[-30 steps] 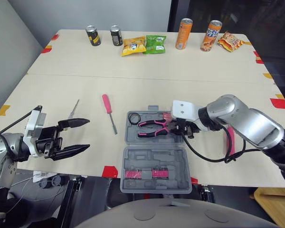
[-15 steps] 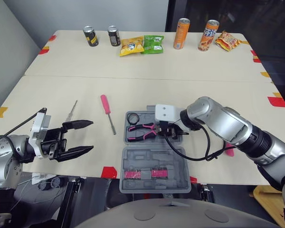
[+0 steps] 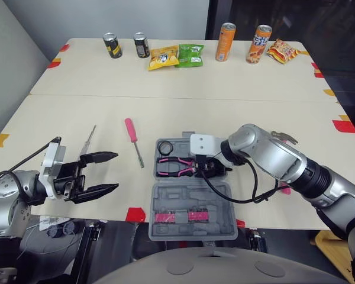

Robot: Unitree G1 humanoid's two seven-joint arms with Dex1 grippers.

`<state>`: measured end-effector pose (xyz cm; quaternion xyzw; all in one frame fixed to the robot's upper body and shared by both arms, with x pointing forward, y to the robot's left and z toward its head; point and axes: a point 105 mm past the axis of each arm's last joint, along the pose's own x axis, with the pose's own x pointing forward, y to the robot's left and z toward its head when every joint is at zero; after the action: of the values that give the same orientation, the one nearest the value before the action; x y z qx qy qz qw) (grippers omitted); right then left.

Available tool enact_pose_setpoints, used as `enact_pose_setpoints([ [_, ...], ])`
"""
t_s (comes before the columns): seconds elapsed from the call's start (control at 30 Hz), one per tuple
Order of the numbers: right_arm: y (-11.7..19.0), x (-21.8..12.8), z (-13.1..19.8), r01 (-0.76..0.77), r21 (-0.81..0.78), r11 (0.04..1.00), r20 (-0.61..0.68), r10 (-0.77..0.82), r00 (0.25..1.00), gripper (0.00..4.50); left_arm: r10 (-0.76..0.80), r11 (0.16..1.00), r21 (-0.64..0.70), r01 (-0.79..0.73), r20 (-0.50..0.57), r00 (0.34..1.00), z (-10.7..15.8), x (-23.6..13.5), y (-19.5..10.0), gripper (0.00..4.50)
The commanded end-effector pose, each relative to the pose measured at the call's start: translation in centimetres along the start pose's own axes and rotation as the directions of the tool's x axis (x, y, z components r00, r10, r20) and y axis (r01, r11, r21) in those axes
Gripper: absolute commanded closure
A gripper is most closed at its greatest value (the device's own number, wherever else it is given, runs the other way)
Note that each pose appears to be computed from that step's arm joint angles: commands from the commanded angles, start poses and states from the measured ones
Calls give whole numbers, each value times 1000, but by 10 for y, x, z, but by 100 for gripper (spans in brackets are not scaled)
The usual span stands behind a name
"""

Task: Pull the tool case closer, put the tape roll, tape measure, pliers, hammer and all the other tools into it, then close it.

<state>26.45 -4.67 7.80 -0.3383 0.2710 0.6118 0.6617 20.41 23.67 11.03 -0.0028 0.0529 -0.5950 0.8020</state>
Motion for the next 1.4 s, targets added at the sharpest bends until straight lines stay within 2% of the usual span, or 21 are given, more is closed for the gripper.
enact_pose_setpoints([
  [0.03,-7,-15,24,51,-64,997,188,-38,981,128,-32,999,28,32,2,999,6,4,-3,0],
  [0.17,0,-23,42,22,-44,999,438,-1,899,128,-37,999,26,37,5,999,7,6,-3,0],
  [0.27,5,-21,44,-25,-13,1000,516,28,856,128,-40,999,24,40,7,999,7,7,-3,0],
  [0.37,3,-8,31,-18,17,1000,522,7,853,205,-42,999,23,42,8,999,7,8,-3,0],
  [0.6,-7,12,13,21,77,997,538,-59,841,445,-39,999,24,39,15,999,9,10,-4,0],
  [0.83,-12,30,-10,22,112,993,442,-69,894,449,-34,999,22,33,18,999,9,10,-6,0],
  [1.0,4,63,-59,-61,170,983,204,25,979,449,-31,999,15,31,22,999,7,13,-7,0],
  [1.17,26,78,-96,-169,272,947,33,166,986,449,-23,1000,1,23,19,1000,4,15,-7,0],
  [1.27,28,82,-100,-170,293,941,11,175,985,449,-10,1000,-10,11,12,1000,2,16,-7,0],
  [1.4,19,79,-93,-134,281,950,46,126,991,449,31,999,-23,-31,-9,999,-5,16,-6,0],
])
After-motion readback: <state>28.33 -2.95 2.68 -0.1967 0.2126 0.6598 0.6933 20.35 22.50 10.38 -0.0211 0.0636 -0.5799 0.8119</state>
